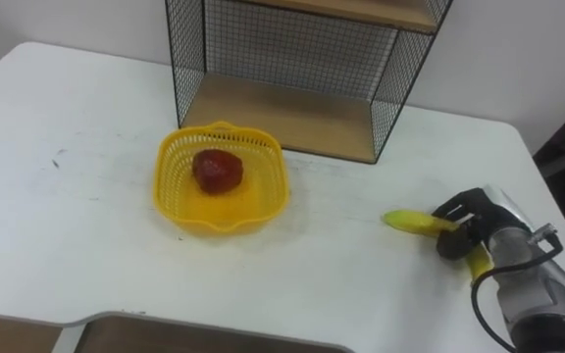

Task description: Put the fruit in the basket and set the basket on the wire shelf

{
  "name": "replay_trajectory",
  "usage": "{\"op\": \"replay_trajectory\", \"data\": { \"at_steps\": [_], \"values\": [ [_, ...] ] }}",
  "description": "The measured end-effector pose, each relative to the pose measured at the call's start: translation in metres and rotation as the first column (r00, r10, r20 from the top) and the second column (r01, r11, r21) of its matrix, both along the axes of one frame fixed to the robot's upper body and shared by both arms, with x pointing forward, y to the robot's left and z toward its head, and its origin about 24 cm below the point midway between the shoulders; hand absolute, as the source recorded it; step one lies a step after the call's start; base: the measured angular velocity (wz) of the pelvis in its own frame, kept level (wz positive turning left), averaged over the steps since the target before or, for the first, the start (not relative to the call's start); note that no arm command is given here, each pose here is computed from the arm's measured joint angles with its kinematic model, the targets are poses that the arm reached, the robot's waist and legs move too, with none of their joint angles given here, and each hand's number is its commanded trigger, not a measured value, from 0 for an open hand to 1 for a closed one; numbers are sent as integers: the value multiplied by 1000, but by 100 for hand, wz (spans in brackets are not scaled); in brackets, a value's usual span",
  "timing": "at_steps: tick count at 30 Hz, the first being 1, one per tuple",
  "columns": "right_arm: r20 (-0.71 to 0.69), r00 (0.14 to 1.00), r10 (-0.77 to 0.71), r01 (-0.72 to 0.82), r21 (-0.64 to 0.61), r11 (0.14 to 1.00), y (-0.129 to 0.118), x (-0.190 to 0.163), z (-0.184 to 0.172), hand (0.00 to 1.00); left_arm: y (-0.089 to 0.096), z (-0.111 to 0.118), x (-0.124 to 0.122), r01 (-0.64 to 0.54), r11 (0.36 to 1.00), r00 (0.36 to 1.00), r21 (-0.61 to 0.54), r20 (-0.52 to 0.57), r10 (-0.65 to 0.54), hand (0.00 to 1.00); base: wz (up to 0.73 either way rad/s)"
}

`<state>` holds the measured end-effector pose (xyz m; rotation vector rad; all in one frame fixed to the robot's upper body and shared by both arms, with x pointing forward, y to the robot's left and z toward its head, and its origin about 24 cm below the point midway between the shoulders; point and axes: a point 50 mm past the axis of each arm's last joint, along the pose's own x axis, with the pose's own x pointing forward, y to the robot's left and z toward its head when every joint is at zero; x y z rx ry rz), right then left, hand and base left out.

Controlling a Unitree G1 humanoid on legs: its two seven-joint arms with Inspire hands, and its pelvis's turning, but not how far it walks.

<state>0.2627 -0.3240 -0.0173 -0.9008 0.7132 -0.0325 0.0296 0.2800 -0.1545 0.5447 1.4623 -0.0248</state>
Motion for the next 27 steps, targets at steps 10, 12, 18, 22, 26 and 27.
{"op": "replay_trajectory", "data": {
  "at_steps": [10, 12, 18, 22, 26, 27],
  "values": [
    [64, 996, -55, 48, 108, 993, 3, 2, 0, 100, -5, -1, 3, 28, 999, 999, -15, 15, -28, 0, -5],
    [96, 993, -61, 45, 158, 986, 7, 6, 6, 100, -5, -1, 2, 26, 1000, 1000, -16, 12, -26, 0, -17],
    [250, 962, -107, -20, 457, 889, 40, 20, 20, 100, -6, -2, 7, 33, 999, 999, -18, 24, -33, 0, -10],
    [338, 931, -135, -108, 611, 784, 65, 26, 33, 100, -8, -2, 4, 33, 999, 999, -20, 17, -32, 0, -1],
    [372, 917, -143, -184, 712, 677, 83, 30, 43, 100, -13, -5, -2, 24, 1000, 1000, -15, 7, -23, 0, 1],
    [396, 908, -135, -220, 726, 652, 89, 30, 47, 100, -14, -5, -6, 20, 1000, 1000, -19, 0, -20, 0, 0]
  ]
}}
